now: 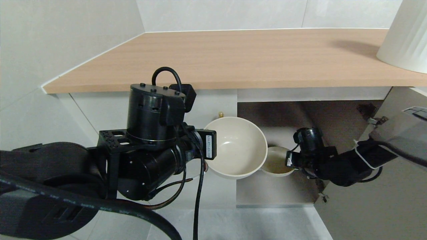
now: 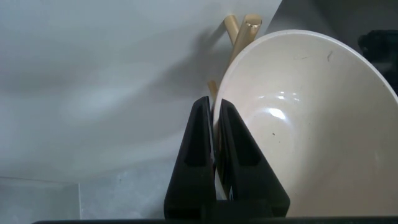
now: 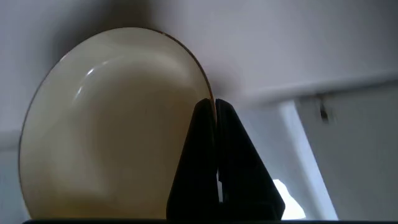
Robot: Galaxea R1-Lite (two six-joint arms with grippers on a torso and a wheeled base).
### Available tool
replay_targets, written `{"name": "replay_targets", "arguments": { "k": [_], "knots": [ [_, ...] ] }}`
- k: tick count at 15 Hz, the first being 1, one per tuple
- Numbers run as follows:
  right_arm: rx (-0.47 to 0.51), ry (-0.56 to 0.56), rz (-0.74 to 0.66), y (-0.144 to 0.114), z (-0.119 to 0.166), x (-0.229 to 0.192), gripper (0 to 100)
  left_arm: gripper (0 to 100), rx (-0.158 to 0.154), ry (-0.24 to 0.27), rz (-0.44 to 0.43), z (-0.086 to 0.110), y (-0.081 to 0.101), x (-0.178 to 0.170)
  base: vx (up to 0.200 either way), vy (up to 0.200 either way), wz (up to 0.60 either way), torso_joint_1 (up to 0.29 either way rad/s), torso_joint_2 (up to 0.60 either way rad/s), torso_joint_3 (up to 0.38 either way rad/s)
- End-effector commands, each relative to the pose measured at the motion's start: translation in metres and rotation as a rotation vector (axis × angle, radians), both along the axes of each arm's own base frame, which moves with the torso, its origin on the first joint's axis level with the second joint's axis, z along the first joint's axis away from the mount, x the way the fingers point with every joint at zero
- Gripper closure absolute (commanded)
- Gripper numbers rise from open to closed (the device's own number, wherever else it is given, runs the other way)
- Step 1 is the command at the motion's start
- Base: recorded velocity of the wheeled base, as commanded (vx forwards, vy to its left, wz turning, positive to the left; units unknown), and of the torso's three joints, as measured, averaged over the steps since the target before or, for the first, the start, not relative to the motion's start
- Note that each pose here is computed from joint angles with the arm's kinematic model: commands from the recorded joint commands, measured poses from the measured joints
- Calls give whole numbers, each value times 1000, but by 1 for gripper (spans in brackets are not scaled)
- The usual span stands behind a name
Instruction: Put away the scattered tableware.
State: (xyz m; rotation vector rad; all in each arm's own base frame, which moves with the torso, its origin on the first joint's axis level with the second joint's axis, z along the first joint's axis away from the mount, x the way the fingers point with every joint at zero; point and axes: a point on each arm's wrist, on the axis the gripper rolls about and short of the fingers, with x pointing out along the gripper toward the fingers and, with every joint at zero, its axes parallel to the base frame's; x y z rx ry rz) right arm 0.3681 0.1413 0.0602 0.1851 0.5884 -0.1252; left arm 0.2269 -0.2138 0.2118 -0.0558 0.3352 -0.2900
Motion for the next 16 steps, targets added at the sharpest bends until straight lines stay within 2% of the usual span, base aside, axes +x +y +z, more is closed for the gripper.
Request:
{"name": "replay_targets", "arguments": {
  "k": [1,3,6,13,14,16],
  "knots": [
    [-33,26,-55,-6,-30,19,100,100,1,1,1,-1,0,0,0,0,0,0,0,0],
    [-64,-1,-137,-11,-41,39,100,100,5,4,0,-2,-1,1,0,0,0,0,0,0],
    [-46,-39,-182,-17,-38,52,100,100,11,9,0,-4,-2,2,0,0,0,0,0,0],
    [-19,-77,-192,-14,-32,61,100,100,21,19,-7,-9,-6,2,0,0,0,0,0,0],
    [-18,-78,-192,-14,-31,61,0,100,22,20,-7,-9,-6,3,0,0,0,0,0,0],
    [-13,-88,-193,-14,-26,60,0,100,27,25,-10,-12,-8,3,0,0,0,0,0,0]
  ]
}}
